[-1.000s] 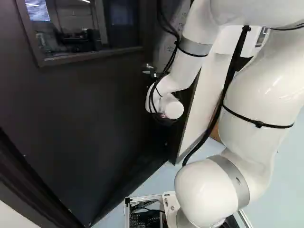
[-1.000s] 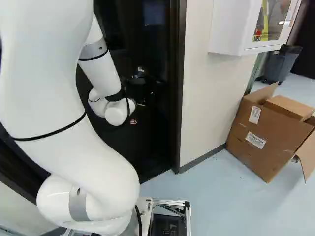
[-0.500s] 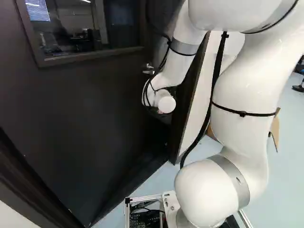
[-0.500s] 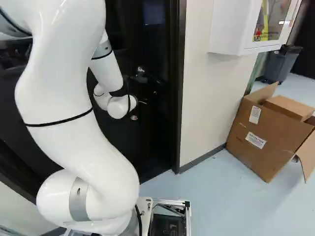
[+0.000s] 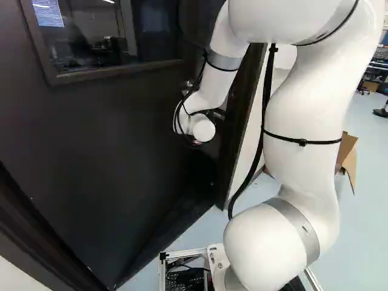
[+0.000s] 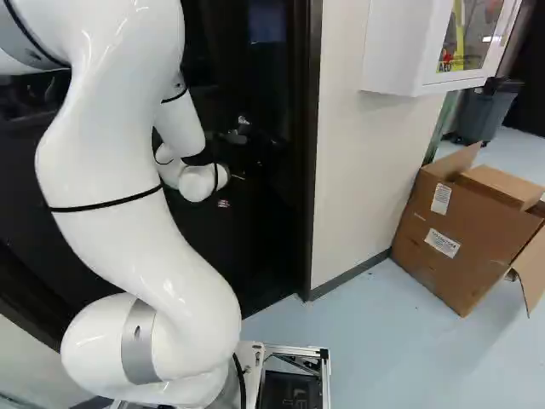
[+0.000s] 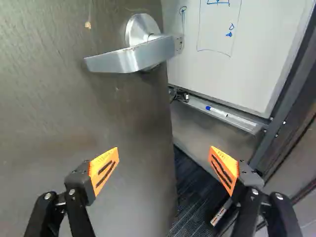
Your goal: Open the door and move inside
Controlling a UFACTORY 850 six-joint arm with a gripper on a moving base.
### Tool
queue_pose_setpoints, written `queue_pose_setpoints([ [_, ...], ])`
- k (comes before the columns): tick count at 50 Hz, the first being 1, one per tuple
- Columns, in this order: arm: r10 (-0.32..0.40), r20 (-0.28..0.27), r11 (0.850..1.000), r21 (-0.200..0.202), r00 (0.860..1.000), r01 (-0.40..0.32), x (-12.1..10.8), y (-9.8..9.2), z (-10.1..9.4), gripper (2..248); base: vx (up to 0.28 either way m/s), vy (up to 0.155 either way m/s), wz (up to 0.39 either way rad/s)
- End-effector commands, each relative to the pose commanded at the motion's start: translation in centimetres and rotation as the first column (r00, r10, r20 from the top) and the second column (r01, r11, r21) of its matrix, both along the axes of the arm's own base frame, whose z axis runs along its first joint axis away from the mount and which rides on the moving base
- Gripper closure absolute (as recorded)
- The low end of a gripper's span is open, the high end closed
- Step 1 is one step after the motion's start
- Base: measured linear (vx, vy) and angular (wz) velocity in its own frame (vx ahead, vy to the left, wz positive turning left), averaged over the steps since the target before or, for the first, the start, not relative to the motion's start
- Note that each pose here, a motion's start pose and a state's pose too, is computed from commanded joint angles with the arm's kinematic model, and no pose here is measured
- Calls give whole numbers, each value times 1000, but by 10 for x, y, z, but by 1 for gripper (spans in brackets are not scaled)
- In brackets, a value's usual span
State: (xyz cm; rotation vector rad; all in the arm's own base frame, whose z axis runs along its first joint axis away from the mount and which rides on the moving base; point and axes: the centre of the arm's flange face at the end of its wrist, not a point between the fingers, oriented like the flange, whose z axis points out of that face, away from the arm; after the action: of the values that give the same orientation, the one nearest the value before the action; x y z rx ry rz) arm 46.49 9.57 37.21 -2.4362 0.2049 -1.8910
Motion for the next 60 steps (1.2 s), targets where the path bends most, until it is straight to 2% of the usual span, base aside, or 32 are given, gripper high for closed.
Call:
queue_pose_setpoints([
  [33,80,-36,997,-10,996,-81,28,50,-32,3,-2,-2,-3],
  [60,141,-18,990,-5,990,-142,50,94,-39,3,0,0,0],
])
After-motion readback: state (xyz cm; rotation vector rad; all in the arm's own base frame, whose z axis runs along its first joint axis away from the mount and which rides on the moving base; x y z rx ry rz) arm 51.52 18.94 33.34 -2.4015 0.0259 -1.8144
